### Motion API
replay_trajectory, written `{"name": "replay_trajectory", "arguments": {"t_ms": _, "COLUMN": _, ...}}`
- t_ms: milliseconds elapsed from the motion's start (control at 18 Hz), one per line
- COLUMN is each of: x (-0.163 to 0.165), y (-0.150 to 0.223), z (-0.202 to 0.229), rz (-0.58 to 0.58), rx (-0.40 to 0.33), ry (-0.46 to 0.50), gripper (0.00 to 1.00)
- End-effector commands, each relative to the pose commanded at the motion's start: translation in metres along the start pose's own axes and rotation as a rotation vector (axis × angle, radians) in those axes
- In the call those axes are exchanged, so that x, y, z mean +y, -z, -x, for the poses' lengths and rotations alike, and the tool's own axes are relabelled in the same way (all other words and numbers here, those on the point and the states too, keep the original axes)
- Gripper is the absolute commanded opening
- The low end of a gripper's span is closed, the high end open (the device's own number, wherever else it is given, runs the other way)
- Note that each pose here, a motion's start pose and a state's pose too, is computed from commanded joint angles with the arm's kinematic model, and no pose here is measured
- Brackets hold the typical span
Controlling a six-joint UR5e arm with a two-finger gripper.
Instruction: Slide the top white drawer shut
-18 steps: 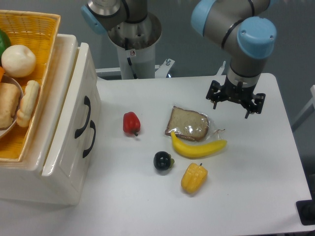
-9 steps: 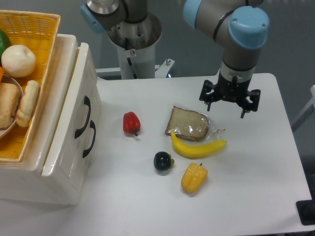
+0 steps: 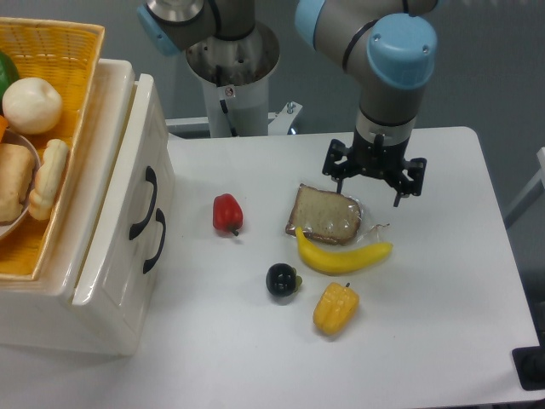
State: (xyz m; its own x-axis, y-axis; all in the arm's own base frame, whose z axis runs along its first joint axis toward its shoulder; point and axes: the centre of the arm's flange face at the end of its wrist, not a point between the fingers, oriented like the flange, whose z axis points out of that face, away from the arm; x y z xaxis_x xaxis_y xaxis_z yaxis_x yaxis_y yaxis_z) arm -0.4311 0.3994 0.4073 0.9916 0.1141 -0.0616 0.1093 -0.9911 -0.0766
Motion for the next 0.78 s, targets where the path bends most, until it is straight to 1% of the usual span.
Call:
{"name": "replay_trajectory", "arguments": {"t_ms": 278, "x": -0.022, "y": -0.008, "z": -0.042, "rz": 0.007, "rx": 0.026, "ry": 0.022, "gripper": 1.00}}
{"name": "replay_trajectory", "arguments": {"t_ms": 333, "x": -0.027, "y": -0.008, "z": -0.051, "rz": 0.007, "rx": 0.028, "ry": 0.047, "gripper": 1.00}}
{"name": "replay_trajectory", "arguments": {"t_ms": 389, "x": -0.030, "y": -0.005, "z": -0.055, "rz": 0.004, "rx": 0.025, "ry": 0.091, "gripper": 1.00}}
{"name": "replay_trajectory", "arguments": {"t_ms": 556, "x": -0.040, "y": 0.001, "z": -0.068, "rz": -0.007, "rx": 0.025, "ry": 0.154, "gripper": 1.00}}
{"name": "replay_trajectory", "arguments": {"t_ms": 667, "x": -0.043, "y": 0.001, "z": -0.074, "rz": -0.004, "rx": 0.029, "ry": 0.145, "gripper": 1.00}}
{"name": "replay_trajectory", "arguments": {"t_ms": 778, "x": -0.047, "y": 0.002, "z": -0.075, "rz": -0.002, "rx": 0.013, "ry": 0.124, "gripper": 1.00}}
